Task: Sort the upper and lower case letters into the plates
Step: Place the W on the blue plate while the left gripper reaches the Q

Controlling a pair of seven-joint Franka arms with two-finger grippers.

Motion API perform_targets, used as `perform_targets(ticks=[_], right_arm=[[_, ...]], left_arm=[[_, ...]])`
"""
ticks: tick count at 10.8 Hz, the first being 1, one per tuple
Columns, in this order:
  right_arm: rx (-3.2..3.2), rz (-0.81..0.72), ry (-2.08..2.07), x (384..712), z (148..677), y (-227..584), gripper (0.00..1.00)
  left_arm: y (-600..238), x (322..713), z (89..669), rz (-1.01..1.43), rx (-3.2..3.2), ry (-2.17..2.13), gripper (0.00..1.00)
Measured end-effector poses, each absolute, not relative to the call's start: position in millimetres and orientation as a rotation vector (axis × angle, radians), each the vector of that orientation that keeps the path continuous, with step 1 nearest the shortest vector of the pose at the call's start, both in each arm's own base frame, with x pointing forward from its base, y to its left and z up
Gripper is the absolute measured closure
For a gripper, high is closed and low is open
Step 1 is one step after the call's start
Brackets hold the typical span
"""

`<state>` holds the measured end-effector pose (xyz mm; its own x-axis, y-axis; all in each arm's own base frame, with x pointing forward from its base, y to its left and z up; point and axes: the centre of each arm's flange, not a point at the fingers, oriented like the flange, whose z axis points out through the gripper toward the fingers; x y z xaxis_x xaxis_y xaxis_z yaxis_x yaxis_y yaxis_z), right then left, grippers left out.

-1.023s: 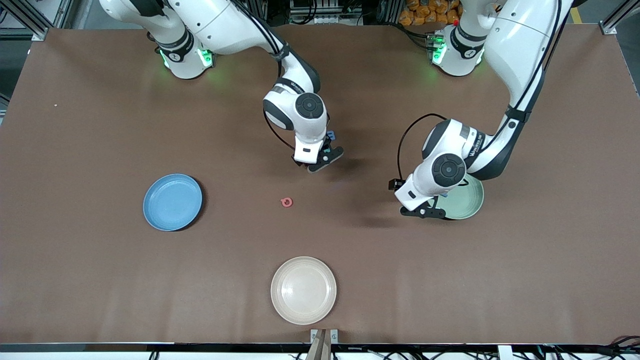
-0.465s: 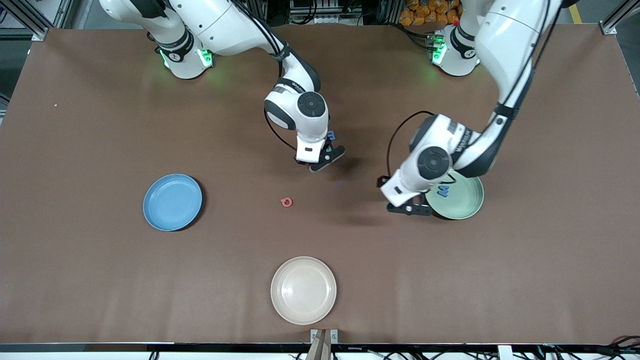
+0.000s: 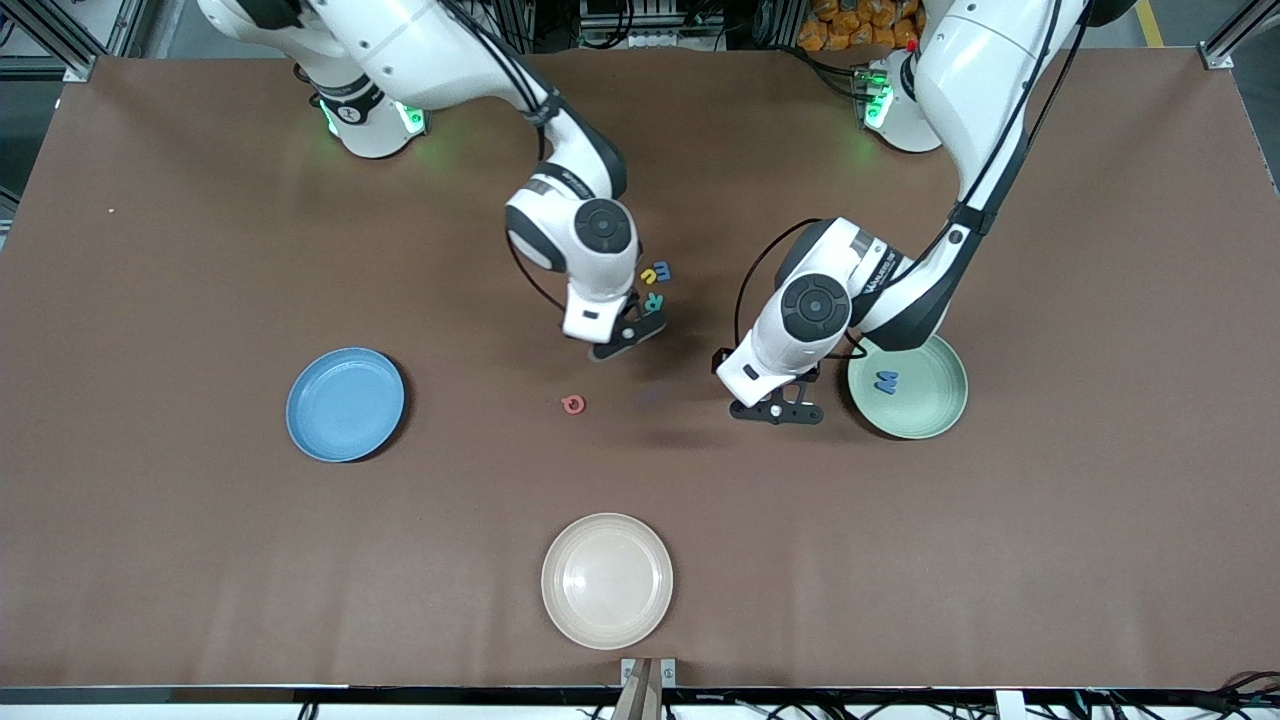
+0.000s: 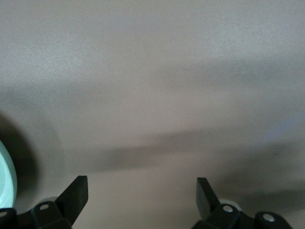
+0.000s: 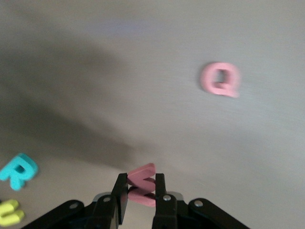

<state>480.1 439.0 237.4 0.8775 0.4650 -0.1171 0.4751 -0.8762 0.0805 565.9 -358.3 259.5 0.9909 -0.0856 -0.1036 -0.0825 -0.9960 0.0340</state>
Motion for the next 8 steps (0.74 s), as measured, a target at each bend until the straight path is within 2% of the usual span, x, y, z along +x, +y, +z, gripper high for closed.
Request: perform_targets(ticks=[2,5,8], right_arm=[[2.931,-0.234,0.564,516.1,266.9,377.7,0.73],[2.994,-0.325,0.273,579.9,273.3,254.9,0.73],[3.028,-0.358,0.144,614.5,282.2,145.7,0.73]], left_arm=[[-377.9,565.9,265.5,-0.133,3.087,-0.173,0.00],[-456.9,537.1,288.5,-0.007,3.030,-0.328,0.00],[-497.3,528.6,290.4,0.254,2.946,-0.463,0.00]])
